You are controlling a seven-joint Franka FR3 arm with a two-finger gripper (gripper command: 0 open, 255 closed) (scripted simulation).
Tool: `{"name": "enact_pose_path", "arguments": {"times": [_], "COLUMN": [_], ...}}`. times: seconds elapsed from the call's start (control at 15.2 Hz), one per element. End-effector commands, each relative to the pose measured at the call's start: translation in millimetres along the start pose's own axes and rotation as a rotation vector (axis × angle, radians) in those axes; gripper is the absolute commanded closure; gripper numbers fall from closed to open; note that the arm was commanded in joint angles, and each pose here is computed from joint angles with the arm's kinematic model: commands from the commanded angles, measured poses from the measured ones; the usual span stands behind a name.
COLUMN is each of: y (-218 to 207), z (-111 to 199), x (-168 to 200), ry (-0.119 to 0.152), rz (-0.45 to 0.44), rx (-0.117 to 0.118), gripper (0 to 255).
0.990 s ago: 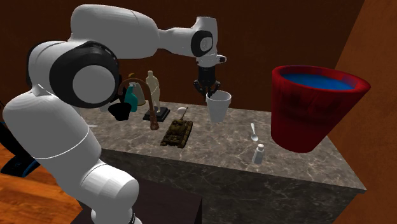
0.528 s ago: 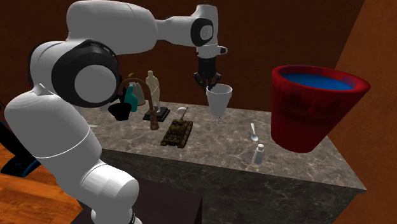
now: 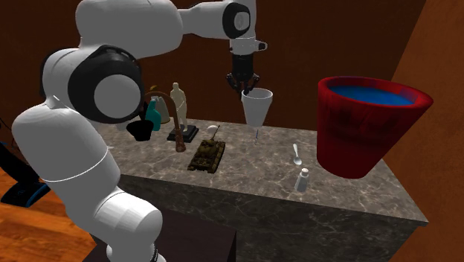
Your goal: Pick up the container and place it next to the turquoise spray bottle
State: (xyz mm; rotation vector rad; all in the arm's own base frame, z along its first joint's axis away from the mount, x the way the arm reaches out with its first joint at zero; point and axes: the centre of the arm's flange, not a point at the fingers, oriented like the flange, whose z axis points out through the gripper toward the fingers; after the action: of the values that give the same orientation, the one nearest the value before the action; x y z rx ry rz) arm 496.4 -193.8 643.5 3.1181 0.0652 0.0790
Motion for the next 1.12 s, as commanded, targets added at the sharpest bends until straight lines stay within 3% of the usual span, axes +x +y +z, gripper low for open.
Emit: {"name": "enact_pose_path", "arguments": {"times": [0.0,0.26,1.06], "y": [-1,-1,-157], "z": [-11,-28,-31], "x": [0,1,27], "ry": [0.000,0.000,0.000], "rz": [0.000,0.000,0.000], "rx": [0.000,0.000,0.000], "gripper": [255,255,255]}}
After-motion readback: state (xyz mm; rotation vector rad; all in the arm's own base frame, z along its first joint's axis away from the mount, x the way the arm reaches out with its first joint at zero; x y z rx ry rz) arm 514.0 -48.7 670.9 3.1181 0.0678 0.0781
